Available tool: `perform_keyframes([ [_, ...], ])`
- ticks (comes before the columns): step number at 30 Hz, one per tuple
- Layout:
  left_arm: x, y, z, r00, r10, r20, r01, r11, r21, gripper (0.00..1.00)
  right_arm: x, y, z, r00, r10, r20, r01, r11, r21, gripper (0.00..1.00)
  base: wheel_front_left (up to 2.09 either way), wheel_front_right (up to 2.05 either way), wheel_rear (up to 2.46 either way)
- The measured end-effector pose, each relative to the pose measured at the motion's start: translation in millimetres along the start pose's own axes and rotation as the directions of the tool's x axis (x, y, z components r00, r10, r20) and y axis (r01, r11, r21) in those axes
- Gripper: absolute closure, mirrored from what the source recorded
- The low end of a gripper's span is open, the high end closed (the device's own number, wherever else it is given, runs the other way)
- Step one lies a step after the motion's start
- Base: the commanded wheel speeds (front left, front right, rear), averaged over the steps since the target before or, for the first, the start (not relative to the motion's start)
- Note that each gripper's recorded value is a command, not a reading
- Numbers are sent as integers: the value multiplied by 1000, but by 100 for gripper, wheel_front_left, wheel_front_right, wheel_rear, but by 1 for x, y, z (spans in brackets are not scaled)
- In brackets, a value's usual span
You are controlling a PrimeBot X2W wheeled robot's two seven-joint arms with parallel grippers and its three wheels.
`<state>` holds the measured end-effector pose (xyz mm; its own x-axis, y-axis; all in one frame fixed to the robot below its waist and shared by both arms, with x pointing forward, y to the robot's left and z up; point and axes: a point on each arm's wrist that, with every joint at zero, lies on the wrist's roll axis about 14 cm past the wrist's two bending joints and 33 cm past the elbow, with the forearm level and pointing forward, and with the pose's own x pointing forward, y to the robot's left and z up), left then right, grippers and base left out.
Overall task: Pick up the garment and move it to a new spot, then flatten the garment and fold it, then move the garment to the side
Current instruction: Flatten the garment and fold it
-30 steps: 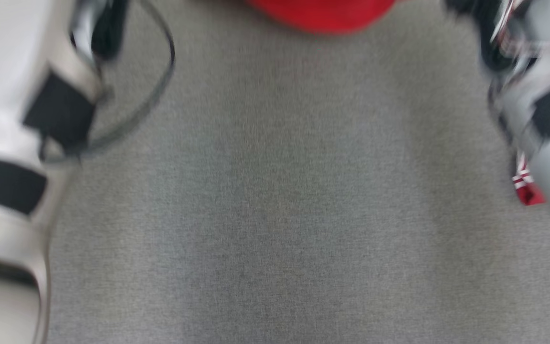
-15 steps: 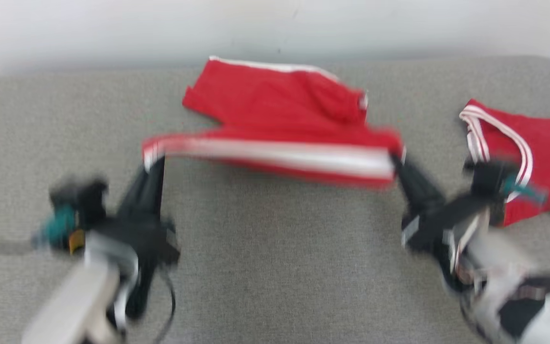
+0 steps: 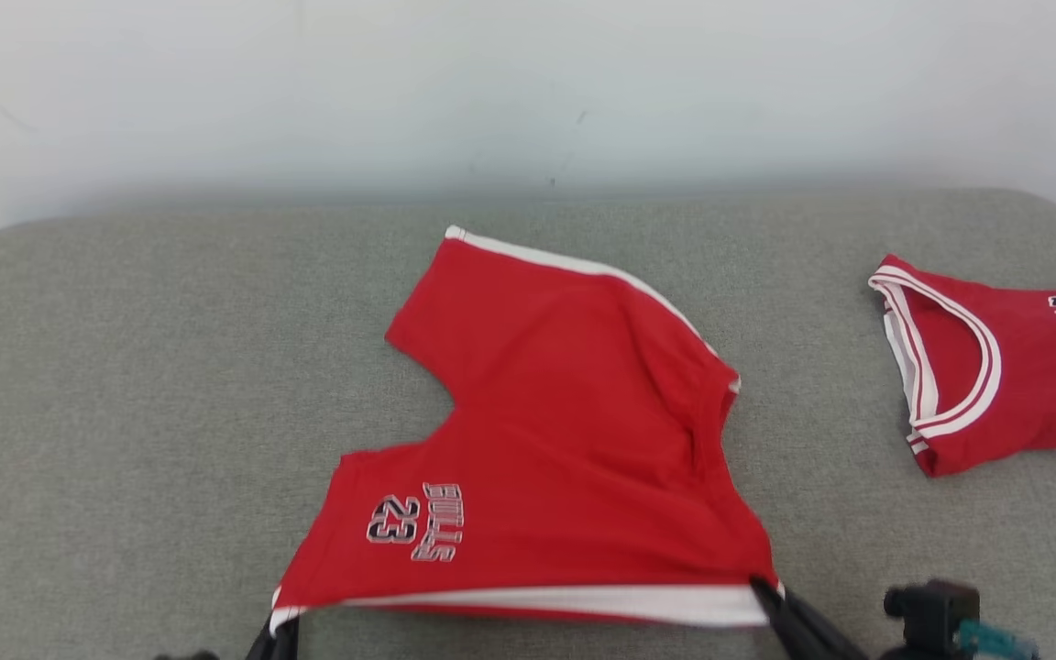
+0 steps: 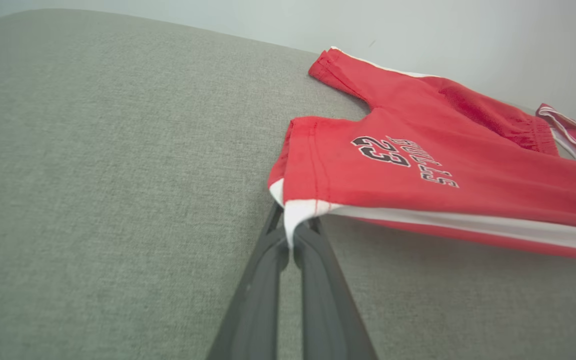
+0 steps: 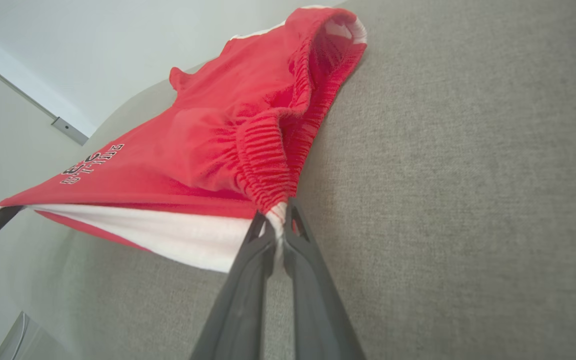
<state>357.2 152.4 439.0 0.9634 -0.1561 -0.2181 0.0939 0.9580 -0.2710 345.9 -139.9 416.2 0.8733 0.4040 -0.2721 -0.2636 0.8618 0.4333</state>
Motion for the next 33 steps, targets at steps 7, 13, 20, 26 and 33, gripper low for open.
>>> perform_keyframes([
  [7,-25,22,-28,996,66,-66,-59,994,97,100,-27,15,-43,994,24,-111,-23,1000,17,100,0,0,0],
  [13,-14,20,-17,999,44,-32,-40,993,114,100,-24,19,-31,999,19,-51,-18,1000,22,100,0,0,0],
  [20,31,-3,45,991,-96,91,72,971,229,100,-9,14,23,994,1,105,-4,999,33,100,0,0,0],
  [26,85,-35,97,968,-234,91,184,907,379,100,13,6,62,987,-13,158,9,1000,27,100,0,0,0],
  [33,154,-53,121,960,-281,2,249,854,457,100,47,-4,89,980,-51,191,37,996,77,100,0,0,0],
])
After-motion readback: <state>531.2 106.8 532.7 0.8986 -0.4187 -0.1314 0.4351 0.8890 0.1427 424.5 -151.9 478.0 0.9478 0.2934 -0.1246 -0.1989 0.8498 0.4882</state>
